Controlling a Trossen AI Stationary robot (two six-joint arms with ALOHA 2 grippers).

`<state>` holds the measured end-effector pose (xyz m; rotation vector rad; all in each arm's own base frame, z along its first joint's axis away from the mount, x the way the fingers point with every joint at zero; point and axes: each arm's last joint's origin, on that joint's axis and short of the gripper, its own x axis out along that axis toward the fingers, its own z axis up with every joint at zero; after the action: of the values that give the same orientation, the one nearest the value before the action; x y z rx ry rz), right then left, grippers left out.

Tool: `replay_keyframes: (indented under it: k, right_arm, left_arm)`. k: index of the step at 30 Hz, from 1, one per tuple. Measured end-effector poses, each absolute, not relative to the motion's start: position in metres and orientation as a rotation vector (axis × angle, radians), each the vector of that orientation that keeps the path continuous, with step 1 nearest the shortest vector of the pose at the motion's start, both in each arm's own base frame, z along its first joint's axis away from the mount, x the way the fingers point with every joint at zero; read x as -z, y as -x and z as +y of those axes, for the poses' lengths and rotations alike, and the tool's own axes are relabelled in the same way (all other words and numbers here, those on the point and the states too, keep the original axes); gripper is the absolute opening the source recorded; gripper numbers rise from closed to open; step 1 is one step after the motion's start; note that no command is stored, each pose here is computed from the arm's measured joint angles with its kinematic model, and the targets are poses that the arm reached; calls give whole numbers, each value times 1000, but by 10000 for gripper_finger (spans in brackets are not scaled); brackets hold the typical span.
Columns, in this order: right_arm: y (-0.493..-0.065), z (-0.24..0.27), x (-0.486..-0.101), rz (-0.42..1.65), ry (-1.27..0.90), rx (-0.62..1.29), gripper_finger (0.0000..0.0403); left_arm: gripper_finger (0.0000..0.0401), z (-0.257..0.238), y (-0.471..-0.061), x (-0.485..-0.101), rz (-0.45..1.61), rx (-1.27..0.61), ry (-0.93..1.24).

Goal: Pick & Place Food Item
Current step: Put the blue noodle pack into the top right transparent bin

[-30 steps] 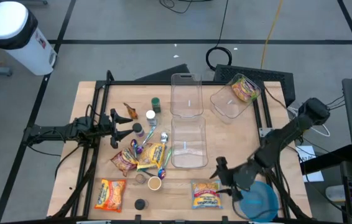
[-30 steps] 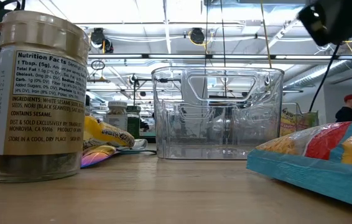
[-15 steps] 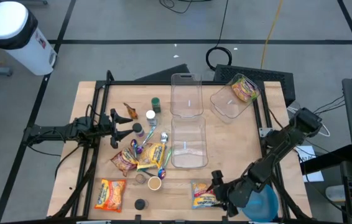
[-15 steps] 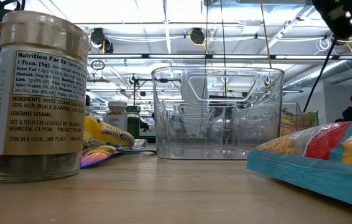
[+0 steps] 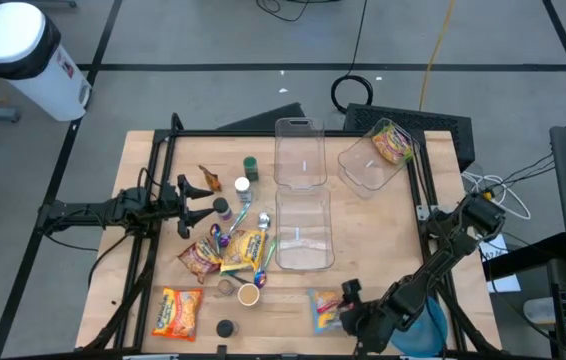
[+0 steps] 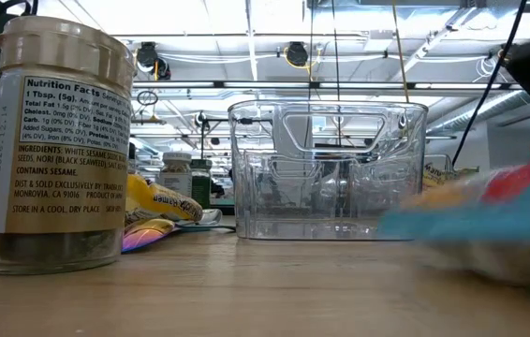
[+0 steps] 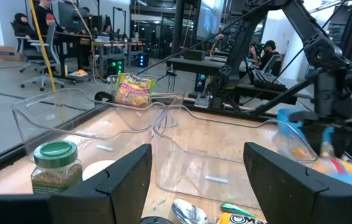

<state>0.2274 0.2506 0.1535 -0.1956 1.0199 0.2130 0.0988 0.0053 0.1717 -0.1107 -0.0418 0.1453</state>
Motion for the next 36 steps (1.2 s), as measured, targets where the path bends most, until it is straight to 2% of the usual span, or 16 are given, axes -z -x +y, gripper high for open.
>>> replay_keyframes:
  k: [5, 9, 19, 26, 36]
  right_arm:
    - [-212, 235, -157, 1153, 228, -80, 248]
    - [-205, 227, -166, 1177, 197, -5, 242]
    - [-209, 229, -170, 1127, 58, 32, 212]
    - [-209, 229, -159, 1140, 71, 42, 184]
    - [-209, 228, -157, 1144, 72, 47, 119]
  left_arm:
    - [262, 5, -99, -172, -42, -145, 111]
    - [262, 5, -99, -172, -42, -145, 111]
    - [262, 5, -99, -172, -42, -145, 111]
    - [262, 5, -99, -172, -42, -145, 111]
    - [262, 5, -99, -172, -42, -146, 111]
